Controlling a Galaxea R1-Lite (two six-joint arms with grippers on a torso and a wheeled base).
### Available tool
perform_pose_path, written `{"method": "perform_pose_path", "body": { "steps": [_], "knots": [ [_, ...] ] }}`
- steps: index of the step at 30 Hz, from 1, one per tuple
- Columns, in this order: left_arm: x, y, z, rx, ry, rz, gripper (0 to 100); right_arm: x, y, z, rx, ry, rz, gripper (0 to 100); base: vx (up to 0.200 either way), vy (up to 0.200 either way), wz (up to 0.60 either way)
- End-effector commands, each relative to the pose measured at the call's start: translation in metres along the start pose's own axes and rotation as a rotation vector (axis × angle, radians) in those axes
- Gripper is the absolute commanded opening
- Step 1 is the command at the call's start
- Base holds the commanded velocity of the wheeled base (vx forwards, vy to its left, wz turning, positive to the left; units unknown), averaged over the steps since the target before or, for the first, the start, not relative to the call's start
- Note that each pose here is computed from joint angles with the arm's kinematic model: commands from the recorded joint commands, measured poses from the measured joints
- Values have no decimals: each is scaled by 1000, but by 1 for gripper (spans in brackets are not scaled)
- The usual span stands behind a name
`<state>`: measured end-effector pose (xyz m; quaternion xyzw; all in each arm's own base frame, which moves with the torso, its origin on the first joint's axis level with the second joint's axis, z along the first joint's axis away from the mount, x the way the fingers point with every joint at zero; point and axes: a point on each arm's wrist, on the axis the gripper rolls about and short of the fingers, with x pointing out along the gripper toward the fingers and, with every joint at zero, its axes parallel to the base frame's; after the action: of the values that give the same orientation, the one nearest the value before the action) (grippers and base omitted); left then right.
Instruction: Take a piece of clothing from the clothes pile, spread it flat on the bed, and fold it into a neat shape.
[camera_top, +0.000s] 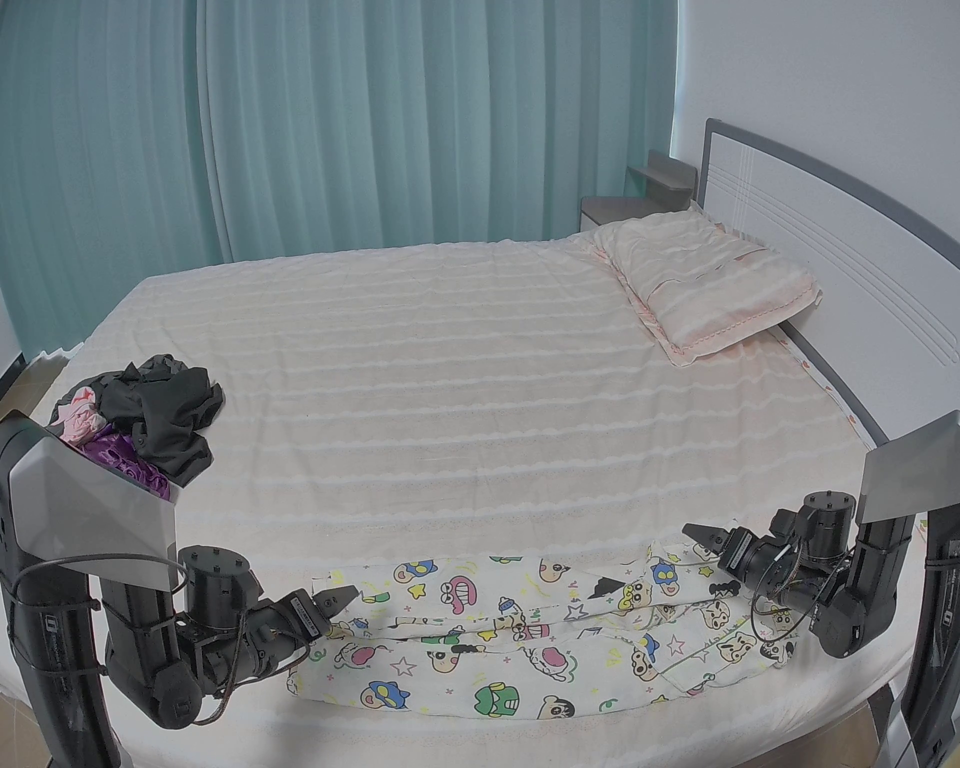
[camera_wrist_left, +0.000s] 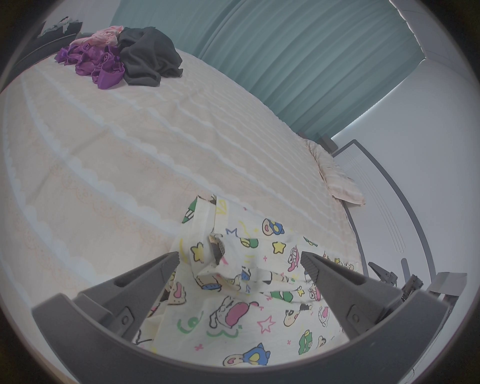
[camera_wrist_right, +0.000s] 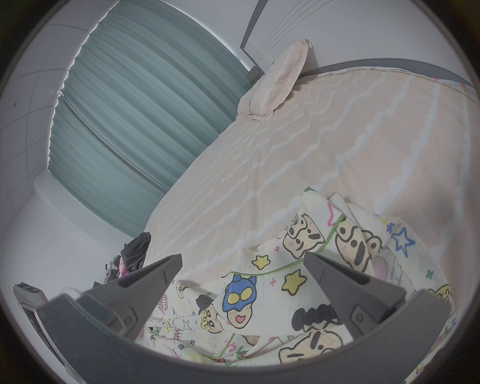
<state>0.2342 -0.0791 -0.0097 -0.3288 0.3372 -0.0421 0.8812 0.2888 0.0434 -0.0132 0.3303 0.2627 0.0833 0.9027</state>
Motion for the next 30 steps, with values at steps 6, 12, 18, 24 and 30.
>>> {"method": "perform_pose_path", "body": {
  "steps": [6, 12, 18, 24, 30],
  "knots": [
    [-2, -4, 3, -2, -43, 3, 100, 0, 1, 3, -2, -16, 8, 100, 0, 0, 0],
    [-4, -5, -2, 9, -25, -1, 100, 0, 1, 3, -2, -15, 7, 100, 0, 0, 0],
    [-4, -7, -3, 13, -24, -6, 100, 0, 2, 3, -3, -17, 10, 100, -200, 0, 0],
    [-3, -9, 0, 8, -40, -19, 100, 0, 2, 3, -4, -18, 11, 100, 0, 0, 0],
    [-5, -12, 2, -20, -65, -44, 100, 0, 2, 2, -6, -13, 11, 100, 0, 0, 0]
  ]
}}
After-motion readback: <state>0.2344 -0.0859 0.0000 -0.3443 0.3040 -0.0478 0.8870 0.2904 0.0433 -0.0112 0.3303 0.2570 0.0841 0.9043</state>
